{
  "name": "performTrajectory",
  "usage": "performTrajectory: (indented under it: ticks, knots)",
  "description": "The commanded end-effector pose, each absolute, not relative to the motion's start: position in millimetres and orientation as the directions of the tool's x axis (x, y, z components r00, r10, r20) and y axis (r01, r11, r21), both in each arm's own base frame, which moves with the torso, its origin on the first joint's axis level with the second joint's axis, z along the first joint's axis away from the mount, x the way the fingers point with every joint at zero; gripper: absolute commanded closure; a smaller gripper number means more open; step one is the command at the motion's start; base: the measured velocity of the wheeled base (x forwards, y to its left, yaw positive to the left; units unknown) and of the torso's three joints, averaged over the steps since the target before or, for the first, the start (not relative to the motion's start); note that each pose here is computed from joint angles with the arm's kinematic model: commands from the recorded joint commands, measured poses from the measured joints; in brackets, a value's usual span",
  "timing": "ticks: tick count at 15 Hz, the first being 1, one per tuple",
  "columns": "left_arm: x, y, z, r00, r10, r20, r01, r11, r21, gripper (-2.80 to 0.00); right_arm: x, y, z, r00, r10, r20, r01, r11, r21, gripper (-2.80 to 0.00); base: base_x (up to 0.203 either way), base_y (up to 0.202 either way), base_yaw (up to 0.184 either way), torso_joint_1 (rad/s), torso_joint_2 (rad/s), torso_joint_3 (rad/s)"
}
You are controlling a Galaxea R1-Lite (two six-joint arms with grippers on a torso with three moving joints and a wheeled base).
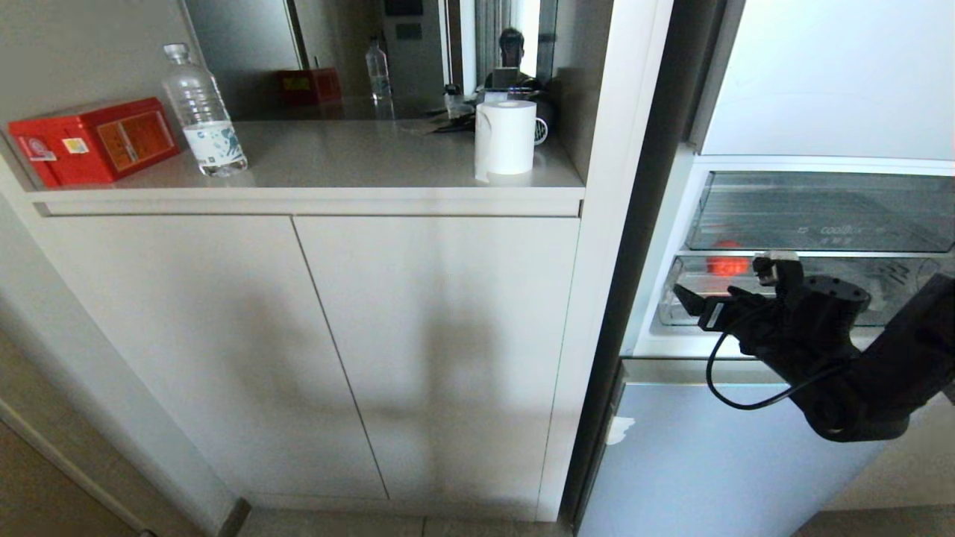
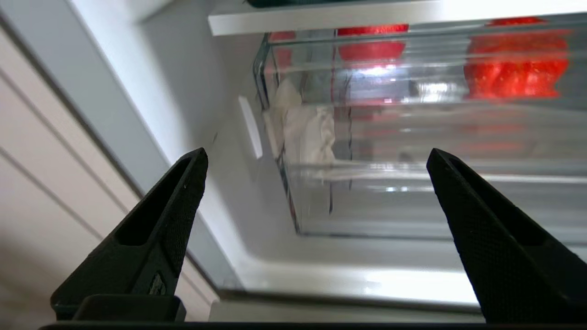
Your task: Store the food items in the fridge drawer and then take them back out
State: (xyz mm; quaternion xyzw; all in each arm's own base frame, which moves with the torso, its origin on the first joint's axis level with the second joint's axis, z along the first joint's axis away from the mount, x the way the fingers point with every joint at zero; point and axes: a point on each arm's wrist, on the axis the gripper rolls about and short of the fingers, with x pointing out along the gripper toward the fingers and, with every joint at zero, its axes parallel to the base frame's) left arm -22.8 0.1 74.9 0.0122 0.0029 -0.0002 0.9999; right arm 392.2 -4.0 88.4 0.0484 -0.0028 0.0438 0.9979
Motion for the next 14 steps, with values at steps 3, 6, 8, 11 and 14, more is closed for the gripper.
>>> performTrajectory:
  ticks: [3,6,8,11,14]
  knots:
    - [-22.7,0.1,74.9,1.000,0.000,-0.008,0.000,1.000,0.025,0.00,409.0,-2.4,86.2,0.995,0.093,0.045,-0.096,0.991,0.093,-2.80,0.000,0.000,0.000,0.000,0.00,0.000]
    - [-22.7,0.1,74.9,1.000,0.000,-0.008,0.000,1.000,0.025,0.00,415.7,-0.9,86.7,0.994,0.093,0.059,-0.099,0.991,0.092,-2.80,0.000,0.000,0.000,0.000,0.00,0.000]
    - [-22.7,0.1,74.9,1.000,0.000,-0.008,0.000,1.000,0.025,0.00,419.6,-1.0,86.6,0.994,0.090,0.066,-0.095,0.991,0.091,-2.80,0.000,0.000,0.000,0.000,0.00,0.000]
    - [-22.7,0.1,74.9,1.000,0.000,-0.008,0.000,1.000,0.025,0.00,424.4,-1.3,86.6,0.995,0.081,0.053,-0.086,0.992,0.093,-2.80,0.000,0.000,0.000,0.000,0.00,0.000]
    - [-22.7,0.1,74.9,1.000,0.000,-0.008,0.000,1.000,0.025,0.00,427.2,-0.7,85.6,0.996,0.081,0.043,-0.085,0.992,0.093,-2.80,0.000,0.000,0.000,0.000,0.00,0.000]
